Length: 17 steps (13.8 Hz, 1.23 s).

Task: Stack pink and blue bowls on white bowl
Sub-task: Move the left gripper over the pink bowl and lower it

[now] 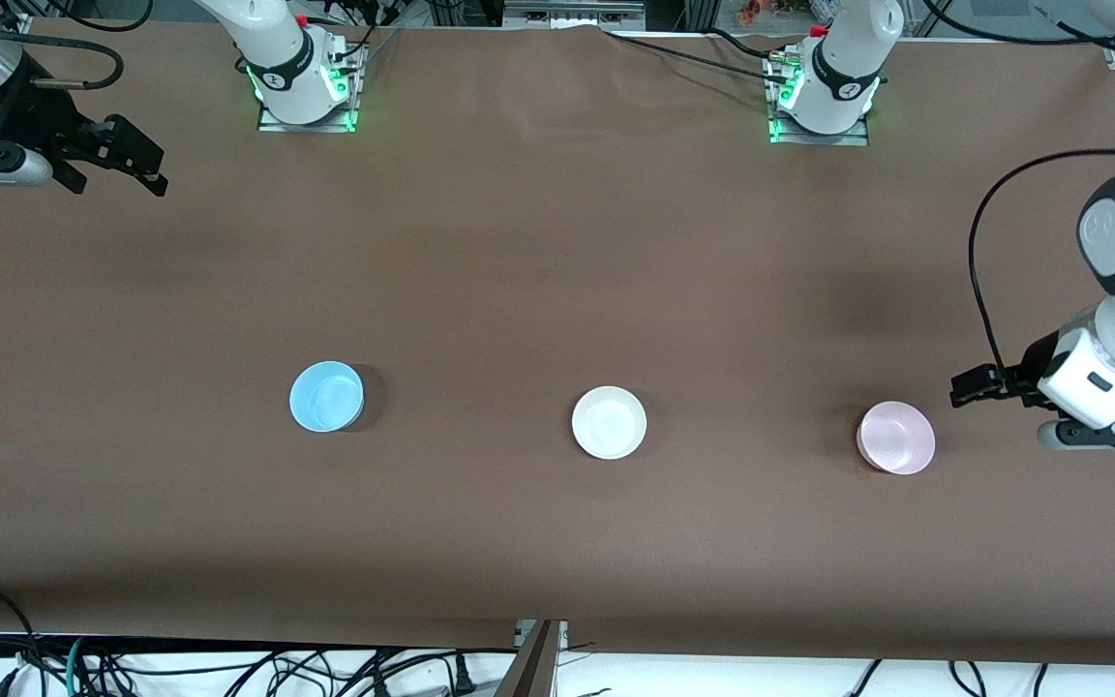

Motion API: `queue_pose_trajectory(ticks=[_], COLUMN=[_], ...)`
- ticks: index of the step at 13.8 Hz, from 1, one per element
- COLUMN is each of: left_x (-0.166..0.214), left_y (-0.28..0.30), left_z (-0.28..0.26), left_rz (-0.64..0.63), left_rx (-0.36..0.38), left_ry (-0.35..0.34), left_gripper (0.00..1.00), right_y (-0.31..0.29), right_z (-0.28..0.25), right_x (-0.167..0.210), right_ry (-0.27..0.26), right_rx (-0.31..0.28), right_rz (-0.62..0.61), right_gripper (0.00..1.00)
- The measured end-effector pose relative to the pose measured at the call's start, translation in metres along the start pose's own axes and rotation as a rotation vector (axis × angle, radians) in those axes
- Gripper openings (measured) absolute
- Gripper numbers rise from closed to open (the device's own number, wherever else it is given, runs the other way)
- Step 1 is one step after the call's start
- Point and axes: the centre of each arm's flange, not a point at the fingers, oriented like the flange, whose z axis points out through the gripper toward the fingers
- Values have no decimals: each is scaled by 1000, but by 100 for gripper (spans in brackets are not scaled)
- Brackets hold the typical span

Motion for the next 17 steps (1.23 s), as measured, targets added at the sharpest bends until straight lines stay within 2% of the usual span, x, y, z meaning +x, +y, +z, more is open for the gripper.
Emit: queue_pose_trajectory(ticks=[5, 9, 14, 17], left_x=[2, 2, 13, 15], left_y=[-30, -62, -74, -73], left_z=[19, 32, 75, 89], left_rz=[9, 30, 30, 44], left_rx=[1, -75, -64, -41], left_ry=[-17, -15, 20, 13], left_gripper=[100, 100, 100, 100], right_y=[0, 0, 0, 0], right_z=[4, 7, 9, 9], right_x=[2, 3, 3, 3], right_ry=[-8, -17, -25, -29], right_rx=[-1, -2, -3, -4], right_rz=[0, 0, 1, 1], right_gripper=[100, 100, 100, 100])
